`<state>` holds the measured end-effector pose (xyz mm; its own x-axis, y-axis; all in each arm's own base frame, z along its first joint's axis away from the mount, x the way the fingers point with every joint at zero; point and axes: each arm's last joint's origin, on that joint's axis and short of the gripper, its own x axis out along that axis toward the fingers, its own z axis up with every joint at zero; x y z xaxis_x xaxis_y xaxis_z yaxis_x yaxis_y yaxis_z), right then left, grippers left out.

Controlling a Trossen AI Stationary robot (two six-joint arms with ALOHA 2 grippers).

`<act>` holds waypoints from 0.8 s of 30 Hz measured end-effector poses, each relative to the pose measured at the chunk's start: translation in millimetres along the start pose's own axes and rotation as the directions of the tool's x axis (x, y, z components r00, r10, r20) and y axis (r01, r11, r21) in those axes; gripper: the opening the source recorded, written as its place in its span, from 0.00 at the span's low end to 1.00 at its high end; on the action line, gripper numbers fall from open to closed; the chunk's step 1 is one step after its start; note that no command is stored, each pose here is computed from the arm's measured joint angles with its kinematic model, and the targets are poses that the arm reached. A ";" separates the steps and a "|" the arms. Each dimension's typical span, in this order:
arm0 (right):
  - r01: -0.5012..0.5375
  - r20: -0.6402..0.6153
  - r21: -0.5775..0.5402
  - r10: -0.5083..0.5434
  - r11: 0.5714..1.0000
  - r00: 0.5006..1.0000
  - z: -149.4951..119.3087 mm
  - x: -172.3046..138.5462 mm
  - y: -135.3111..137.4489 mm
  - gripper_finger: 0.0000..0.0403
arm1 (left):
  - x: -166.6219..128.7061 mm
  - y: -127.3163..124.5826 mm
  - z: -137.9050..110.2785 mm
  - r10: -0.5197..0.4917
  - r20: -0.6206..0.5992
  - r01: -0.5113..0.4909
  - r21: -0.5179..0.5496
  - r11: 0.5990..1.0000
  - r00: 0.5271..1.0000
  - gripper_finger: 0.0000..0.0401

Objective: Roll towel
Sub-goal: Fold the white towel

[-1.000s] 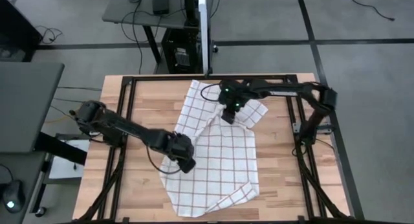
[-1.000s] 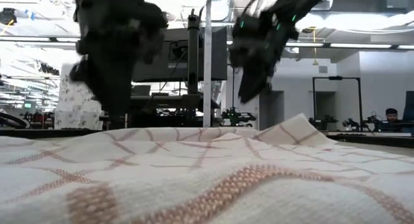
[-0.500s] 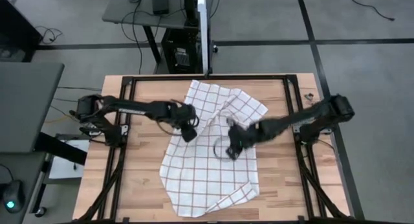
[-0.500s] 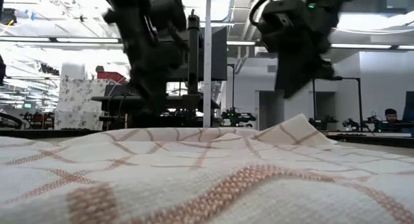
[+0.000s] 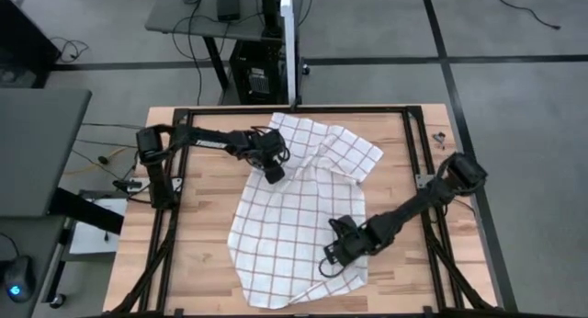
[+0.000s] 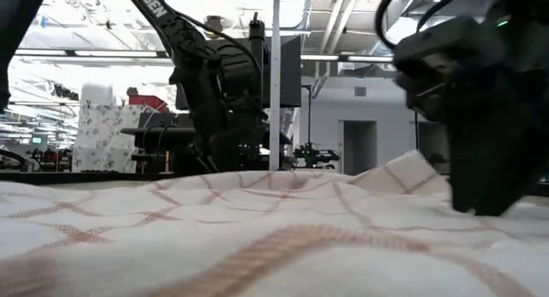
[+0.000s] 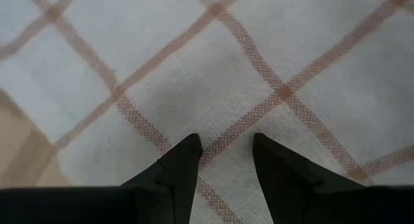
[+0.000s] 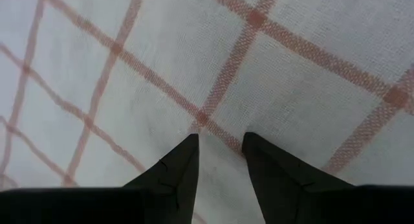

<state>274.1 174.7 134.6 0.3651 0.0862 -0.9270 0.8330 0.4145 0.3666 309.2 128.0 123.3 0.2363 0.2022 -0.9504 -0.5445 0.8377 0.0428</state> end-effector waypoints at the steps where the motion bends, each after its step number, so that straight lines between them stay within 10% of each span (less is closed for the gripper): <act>1: -0.001 -0.006 -0.004 0.001 1.000 1.000 -3.8 -0.5 -0.3 0.30 | 0.0 3.3 -0.8 0.013 -0.013 -0.013 -0.016 1.000 1.000 0.33; 12: -0.002 -0.026 -0.091 -0.001 0.996 1.000 1.6 -10.6 0.0 0.30 | -30.6 19.7 -2.1 0.035 0.026 -0.032 -0.127 0.991 0.999 0.33; 24: -0.195 -0.006 -0.293 0.202 0.936 0.979 26.5 -68.6 10.9 0.30 | -153.9 -24.4 -34.4 -0.177 0.240 0.170 0.048 0.984 0.955 0.33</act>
<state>269.2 149.3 204.3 0.5235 0.1731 -0.8342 0.5866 0.6368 0.5003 258.5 58.9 257.9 0.5149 0.1665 -0.8409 -0.4567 0.8834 -0.1048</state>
